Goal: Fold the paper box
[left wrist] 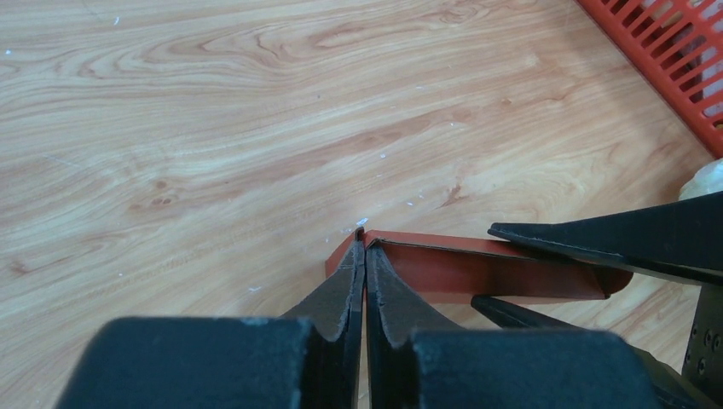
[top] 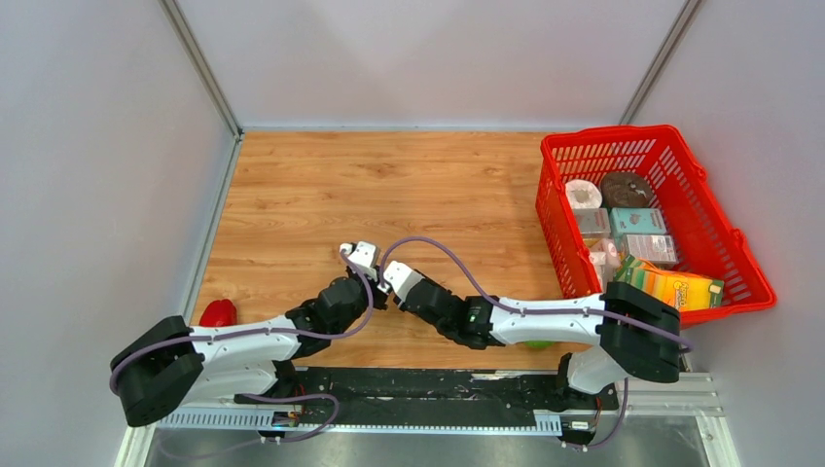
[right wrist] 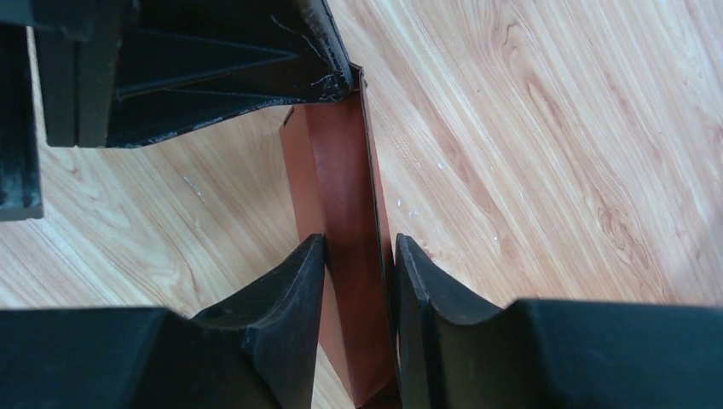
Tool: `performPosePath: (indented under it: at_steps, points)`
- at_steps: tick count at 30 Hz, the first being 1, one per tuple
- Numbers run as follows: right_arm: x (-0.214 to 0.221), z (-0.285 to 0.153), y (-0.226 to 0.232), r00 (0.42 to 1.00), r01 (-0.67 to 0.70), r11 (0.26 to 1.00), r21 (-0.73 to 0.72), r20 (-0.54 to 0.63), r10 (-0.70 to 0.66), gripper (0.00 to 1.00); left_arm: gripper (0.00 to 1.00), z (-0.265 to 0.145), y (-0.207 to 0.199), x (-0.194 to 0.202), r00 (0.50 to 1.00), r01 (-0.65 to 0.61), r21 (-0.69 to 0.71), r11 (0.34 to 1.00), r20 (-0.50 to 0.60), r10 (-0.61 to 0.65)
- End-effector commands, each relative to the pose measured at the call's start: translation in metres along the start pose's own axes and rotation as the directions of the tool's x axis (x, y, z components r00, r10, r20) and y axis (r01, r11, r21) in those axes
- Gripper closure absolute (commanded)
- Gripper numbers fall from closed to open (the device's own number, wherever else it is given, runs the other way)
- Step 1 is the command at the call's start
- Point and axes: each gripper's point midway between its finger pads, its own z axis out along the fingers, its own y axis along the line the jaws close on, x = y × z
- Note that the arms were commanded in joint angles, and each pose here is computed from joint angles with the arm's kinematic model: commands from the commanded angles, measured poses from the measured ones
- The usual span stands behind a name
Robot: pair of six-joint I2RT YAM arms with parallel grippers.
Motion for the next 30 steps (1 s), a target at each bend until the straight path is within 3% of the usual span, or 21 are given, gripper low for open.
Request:
performPosePath:
  at_steps: [1, 8, 12, 15, 16, 21, 26, 30]
  points:
    - [-0.008, 0.005, -0.006, 0.998, -0.035, 0.997, 0.065, 0.054, 0.032, 0.71, 0.9, -0.013, 0.009, 0.028, 0.995, 0.005, -0.021, 1.0, -0.104, -0.007]
    - [-0.002, 0.008, 0.0, 0.999, -0.012, 0.999, 0.046, 0.043, 0.01, 0.73, 0.69, -0.03, 0.004, 0.026, 0.988, 0.104, 0.002, 0.995, -0.118, -0.103]
    - [-0.001, 0.008, 0.005, 0.999, -0.011, 1.0, 0.02, 0.044, 0.01, 0.74, 0.58, -0.044, 0.026, 0.012, 0.975, 0.163, -0.089, 0.983, -0.139, -0.174]
    - [0.0, 0.008, 0.007, 0.999, -0.013, 1.0, 0.011, 0.046, 0.013, 0.74, 0.54, -0.05, 0.033, 0.017, 0.921, 0.312, -0.09, 0.946, -0.214, -0.324]
    - [-0.001, 0.008, 0.007, 0.999, -0.015, 1.0, 0.007, 0.048, 0.015, 0.74, 0.49, -0.05, 0.031, 0.015, 0.88, 0.406, -0.056, 0.912, -0.246, -0.406]
    - [-0.001, 0.008, 0.008, 0.999, -0.016, 1.0, 0.003, 0.047, 0.016, 0.73, 0.31, -0.042, 0.011, -0.022, 0.803, 0.565, 0.066, 0.822, -0.275, -0.529]
    - [-0.002, 0.008, 0.009, 0.999, -0.01, 1.0, -0.008, 0.047, 0.01, 0.73, 0.32, -0.024, 0.001, -0.042, 0.733, 0.651, 0.093, 0.753, -0.333, -0.593]
    - [-0.002, 0.008, 0.009, 0.999, -0.007, 1.0, -0.008, 0.042, 0.007, 0.73, 0.33, -0.013, 0.002, -0.055, 0.725, 0.662, 0.097, 0.744, -0.338, -0.601]
